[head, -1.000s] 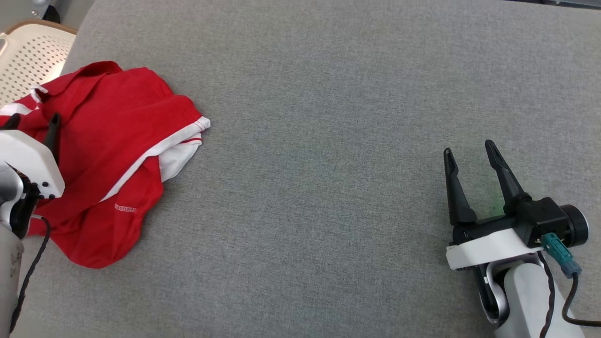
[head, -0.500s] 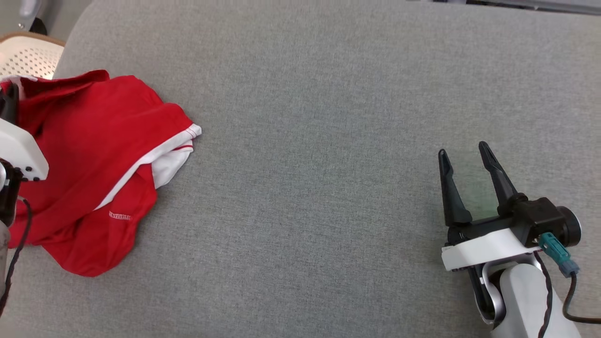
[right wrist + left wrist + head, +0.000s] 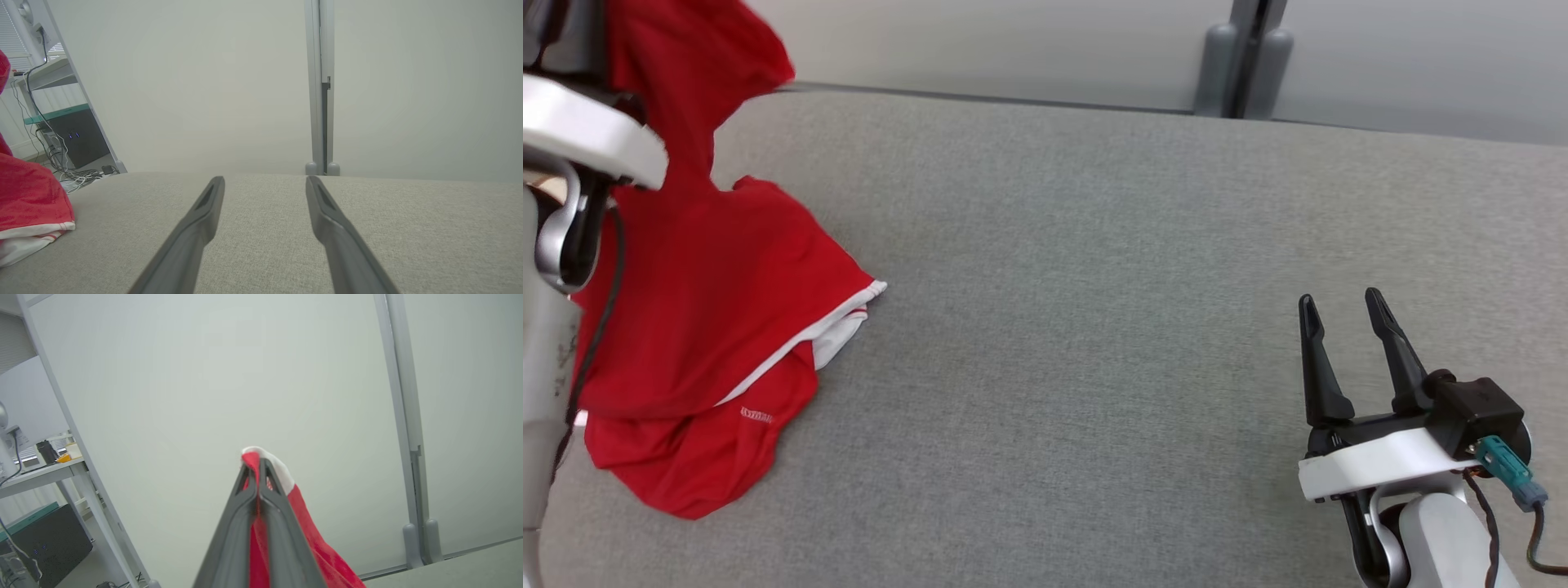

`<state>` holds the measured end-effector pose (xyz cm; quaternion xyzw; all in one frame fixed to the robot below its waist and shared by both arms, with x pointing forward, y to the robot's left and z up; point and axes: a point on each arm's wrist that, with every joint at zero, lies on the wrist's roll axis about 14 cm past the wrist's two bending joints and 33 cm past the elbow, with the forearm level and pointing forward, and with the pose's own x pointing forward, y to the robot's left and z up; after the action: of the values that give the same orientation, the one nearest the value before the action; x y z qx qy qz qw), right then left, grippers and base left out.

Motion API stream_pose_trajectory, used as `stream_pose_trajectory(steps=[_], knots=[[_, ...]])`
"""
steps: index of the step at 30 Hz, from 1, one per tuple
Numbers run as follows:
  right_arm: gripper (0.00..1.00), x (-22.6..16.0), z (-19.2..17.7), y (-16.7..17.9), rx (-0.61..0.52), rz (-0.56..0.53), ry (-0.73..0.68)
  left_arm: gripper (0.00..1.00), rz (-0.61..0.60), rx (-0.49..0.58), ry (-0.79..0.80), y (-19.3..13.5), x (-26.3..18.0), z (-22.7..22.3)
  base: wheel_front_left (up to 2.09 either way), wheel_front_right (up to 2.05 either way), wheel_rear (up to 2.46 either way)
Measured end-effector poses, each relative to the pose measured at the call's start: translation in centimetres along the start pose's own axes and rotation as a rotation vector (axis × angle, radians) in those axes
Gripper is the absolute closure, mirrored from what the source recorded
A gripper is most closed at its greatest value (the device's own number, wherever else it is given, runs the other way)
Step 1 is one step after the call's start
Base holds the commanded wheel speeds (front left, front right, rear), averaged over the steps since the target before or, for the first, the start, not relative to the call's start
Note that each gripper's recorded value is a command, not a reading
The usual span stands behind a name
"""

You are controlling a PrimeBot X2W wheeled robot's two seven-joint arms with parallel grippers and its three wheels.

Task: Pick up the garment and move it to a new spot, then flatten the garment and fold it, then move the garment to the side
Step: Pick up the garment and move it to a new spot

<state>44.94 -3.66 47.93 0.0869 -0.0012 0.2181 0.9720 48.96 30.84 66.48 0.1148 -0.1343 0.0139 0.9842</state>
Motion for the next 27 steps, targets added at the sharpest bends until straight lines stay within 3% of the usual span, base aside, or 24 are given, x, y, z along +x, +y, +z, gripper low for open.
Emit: stream_pose_trajectory(steps=[8, 15, 27], knots=[[0.0, -2.0, 2.3, -1.5, 0.012, -0.059, -0.05, 1.0, -0.206, -0.111, -0.29, -8.6, 1.9, 12.4, 0.0, 0.0, 0.0], [0.0, -4.5, 3.6, -4.7, 0.029, -0.168, -0.085, 1.0, -0.377, -0.199, -0.404, -16.6, 2.1, 19.5, 0.0, 0.0, 0.0], [0.0, -8.9, 4.7, -9.8, 0.055, -0.348, -0.118, 1.0, -0.501, -0.265, -0.332, -25.3, 6.8, 17.6, 0.0, 0.0, 0.0]])
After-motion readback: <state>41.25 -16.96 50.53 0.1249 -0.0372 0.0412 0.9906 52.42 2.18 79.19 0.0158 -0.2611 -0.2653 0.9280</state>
